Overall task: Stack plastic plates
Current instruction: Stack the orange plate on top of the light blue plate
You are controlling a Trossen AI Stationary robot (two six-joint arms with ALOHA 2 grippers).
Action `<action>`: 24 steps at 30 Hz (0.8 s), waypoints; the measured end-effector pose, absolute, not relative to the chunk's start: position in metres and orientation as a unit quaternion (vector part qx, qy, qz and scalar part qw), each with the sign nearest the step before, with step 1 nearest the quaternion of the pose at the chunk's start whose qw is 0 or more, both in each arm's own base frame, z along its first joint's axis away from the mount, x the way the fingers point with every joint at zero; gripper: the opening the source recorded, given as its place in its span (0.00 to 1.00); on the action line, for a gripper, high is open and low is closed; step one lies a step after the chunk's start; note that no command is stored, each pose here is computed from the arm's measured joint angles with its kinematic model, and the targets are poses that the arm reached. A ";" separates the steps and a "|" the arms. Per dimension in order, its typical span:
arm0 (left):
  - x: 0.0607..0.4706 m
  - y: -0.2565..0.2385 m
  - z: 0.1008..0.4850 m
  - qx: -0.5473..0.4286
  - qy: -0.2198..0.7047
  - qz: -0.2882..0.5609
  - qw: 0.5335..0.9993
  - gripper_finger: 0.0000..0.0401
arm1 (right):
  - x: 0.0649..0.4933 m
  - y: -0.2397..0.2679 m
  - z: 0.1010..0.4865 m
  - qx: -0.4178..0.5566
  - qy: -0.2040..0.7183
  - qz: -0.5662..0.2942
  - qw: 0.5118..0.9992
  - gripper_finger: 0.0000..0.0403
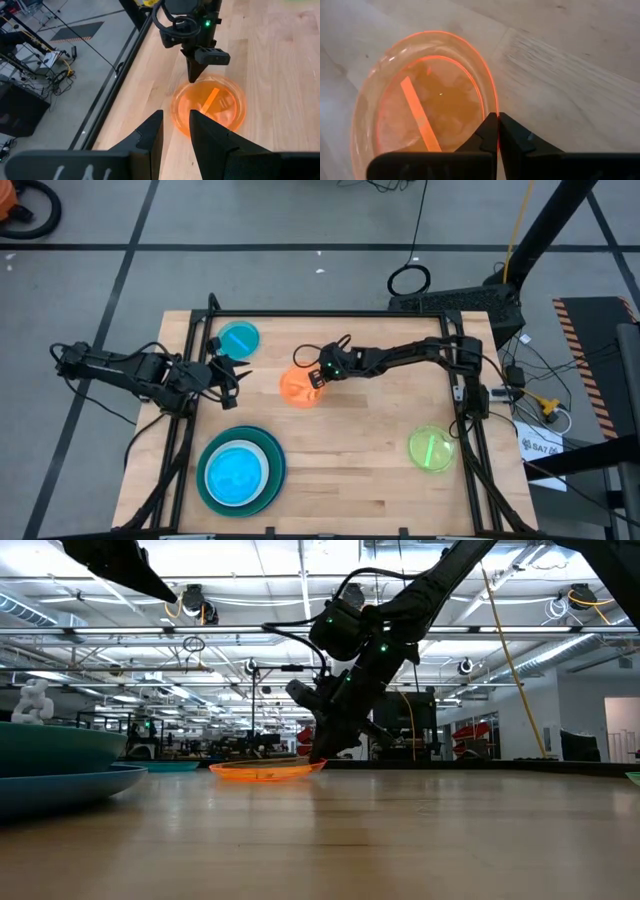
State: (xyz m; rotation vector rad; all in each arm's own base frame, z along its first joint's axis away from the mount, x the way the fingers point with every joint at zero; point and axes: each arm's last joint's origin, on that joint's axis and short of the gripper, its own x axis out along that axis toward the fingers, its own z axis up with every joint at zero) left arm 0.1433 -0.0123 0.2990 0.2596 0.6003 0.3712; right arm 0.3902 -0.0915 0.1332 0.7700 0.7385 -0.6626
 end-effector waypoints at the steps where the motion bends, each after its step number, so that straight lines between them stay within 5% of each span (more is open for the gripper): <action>1: 0.143 -0.012 0.299 0.127 0.293 0.181 0.930 0.25 | 0.390 -0.091 0.134 0.361 0.344 -0.309 0.810 0.00; 17: 0.143 -0.012 0.299 0.127 0.293 0.181 0.930 0.25 | 0.386 -0.090 0.174 0.350 0.301 -0.289 0.839 0.00; 24: 0.143 -0.012 0.299 0.130 0.294 0.180 0.930 0.25 | 0.399 -0.077 0.189 0.388 0.256 -0.173 0.869 0.00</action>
